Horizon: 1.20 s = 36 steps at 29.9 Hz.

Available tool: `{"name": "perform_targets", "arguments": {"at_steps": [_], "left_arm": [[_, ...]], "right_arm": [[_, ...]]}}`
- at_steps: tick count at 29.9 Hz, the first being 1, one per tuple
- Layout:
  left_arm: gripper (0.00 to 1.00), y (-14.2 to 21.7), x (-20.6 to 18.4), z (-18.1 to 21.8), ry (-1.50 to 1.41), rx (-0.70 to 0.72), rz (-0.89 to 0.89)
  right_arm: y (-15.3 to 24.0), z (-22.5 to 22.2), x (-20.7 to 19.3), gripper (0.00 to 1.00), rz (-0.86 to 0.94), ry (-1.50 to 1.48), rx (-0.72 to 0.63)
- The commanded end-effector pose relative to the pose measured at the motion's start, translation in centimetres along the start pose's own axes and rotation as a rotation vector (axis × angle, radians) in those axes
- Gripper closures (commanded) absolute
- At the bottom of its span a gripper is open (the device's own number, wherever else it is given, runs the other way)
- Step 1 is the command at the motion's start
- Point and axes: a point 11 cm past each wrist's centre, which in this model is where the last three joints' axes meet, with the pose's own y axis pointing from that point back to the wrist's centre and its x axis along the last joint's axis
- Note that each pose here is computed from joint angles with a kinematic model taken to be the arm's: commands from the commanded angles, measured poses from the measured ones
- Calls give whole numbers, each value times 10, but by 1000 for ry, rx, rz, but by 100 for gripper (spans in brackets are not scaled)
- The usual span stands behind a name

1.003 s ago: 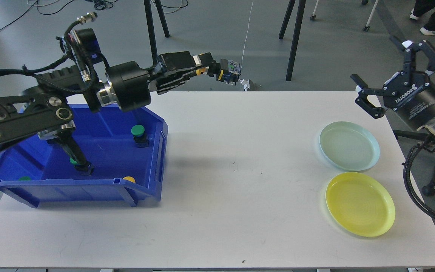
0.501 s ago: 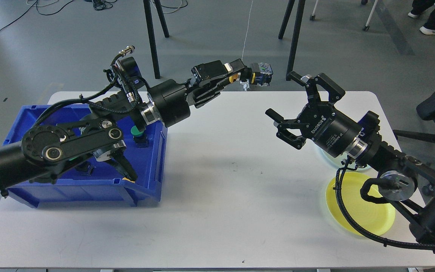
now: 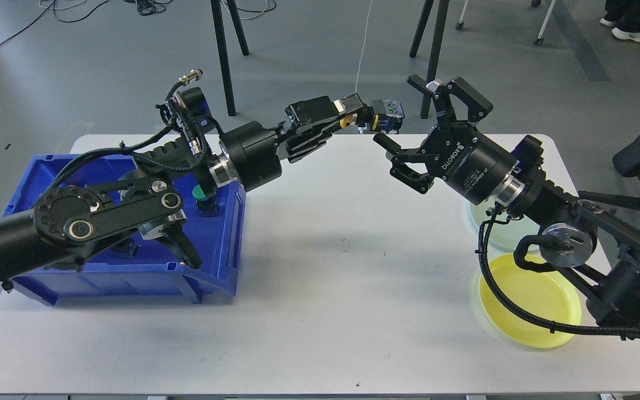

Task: Pass button and place on color plate
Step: 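Reach the right gripper to the held button and grasp it, then open the left gripper and pull the button away with the right gripper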

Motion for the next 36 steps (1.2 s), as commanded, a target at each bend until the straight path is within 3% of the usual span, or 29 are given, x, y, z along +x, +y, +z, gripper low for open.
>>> {"name": "perform_targets", "arguments": {"at_steps": [1,4,8,12,17,20,23,31,34,36], "left_arm": [[95,0,1,1,0,-2,2],[95,0,1,1,-1,-2,4],[95,0,1,1,1,-2,3],[95,1,0,0,3,-2,5],[86,1,0,-1,5,-1,7],[57,2,0,-2,13,-1,11],[16,1,2,1,22,-14,16],[7,2,5,2,27,-18,33],[7,7,11,1,21,-11,51],[7,17,20,-3,-1,12,71]], "right_arm": [[-6,1,-1,20,0,8,-7],[-8,3,-5,50,-11,9,-11],[-8,5,-6,76,-18,9,-24],[-8,5,-5,91,-13,6,-24],[-6,6,-4,99,-4,1,-23],[-4,5,-2,99,3,2,-22],[-2,4,0,99,12,4,-23],[23,-7,20,100,97,-16,36],[56,-8,36,100,187,-38,75],[99,5,53,99,290,-39,49]]}}
